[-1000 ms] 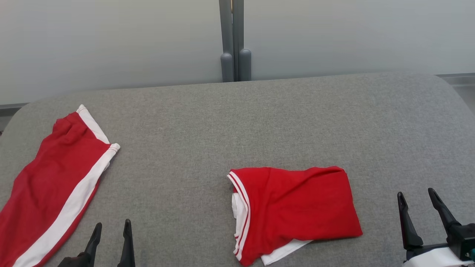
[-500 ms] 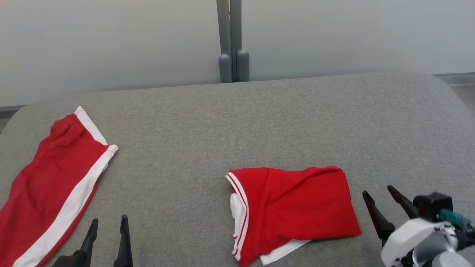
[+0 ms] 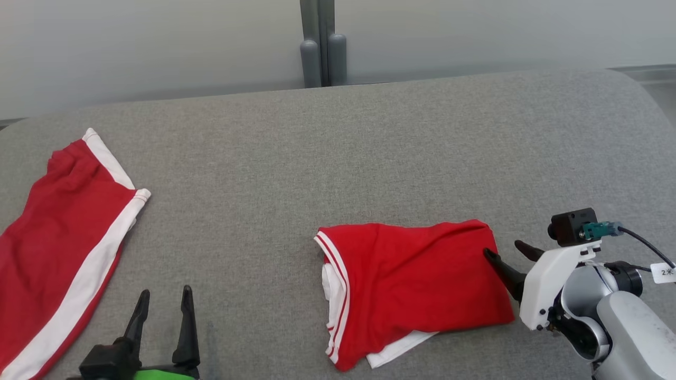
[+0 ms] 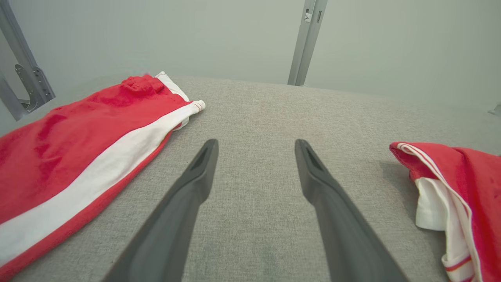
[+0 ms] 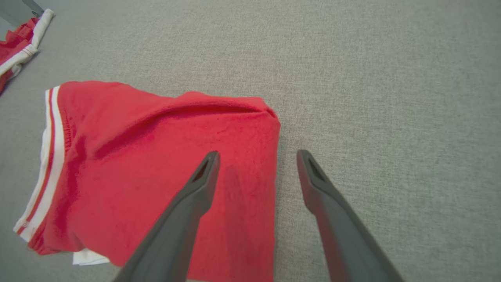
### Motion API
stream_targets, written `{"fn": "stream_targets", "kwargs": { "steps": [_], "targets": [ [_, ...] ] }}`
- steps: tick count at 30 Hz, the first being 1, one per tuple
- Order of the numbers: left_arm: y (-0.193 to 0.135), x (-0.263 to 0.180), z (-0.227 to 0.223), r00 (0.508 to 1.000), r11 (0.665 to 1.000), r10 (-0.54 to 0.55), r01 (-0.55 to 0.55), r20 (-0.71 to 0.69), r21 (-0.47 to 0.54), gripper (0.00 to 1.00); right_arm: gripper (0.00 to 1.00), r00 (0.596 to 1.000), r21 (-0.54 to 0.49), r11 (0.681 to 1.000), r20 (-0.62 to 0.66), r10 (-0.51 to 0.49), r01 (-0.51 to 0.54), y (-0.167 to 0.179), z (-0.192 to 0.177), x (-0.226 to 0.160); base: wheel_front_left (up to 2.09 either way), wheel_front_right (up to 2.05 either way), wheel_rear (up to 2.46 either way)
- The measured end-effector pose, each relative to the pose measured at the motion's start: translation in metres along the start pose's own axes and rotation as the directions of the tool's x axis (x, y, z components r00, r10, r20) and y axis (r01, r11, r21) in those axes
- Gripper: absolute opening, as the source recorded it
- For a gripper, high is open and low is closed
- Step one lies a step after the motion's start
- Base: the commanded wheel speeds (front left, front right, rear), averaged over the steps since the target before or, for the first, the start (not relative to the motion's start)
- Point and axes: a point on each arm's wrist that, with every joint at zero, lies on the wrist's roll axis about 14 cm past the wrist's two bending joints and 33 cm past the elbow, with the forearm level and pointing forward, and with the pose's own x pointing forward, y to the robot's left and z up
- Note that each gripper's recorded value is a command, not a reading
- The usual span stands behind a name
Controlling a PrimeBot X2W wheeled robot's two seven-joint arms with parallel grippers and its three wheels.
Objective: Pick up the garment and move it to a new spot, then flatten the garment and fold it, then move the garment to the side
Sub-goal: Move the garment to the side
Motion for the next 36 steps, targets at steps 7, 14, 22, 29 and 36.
{"fn": "stream_targets", "kwargs": {
  "steps": [7,14,22,29,36],
  "targets": [
    [0.006,0.004,-0.003,1.000,1.000,0.007,-0.007,-0.015,0.012,1.00,1.00,0.996,0.062,0.998,-0.084,0.007,-0.002,0.003,-0.024,0.024,0.00,0.00,0.00],
    [0.011,0.004,-0.005,1.000,1.000,0.022,-0.022,-0.020,0.014,1.00,1.00,0.988,0.123,0.992,-0.151,0.035,-0.016,0.010,-0.039,0.036,0.00,0.00,0.00],
    [0.009,0.005,0.001,1.000,1.000,0.017,-0.017,-0.003,0.015,1.00,0.00,0.984,0.162,0.985,-0.161,0.079,-0.052,0.017,-0.034,0.034,0.00,0.00,0.00],
    [-0.006,0.015,0.005,0.999,0.999,-0.031,0.031,0.013,0.009,1.00,0.00,0.994,0.206,0.978,-0.090,0.056,-0.036,-0.004,-0.002,0.023,0.00,0.00,0.00],
    [-0.039,0.050,0.024,0.987,0.990,-0.140,0.139,0.077,0.013,1.00,0.00,0.997,0.205,0.976,-0.001,-0.076,0.075,-0.057,0.027,0.009,0.00,0.00,0.00]
  ]
}}
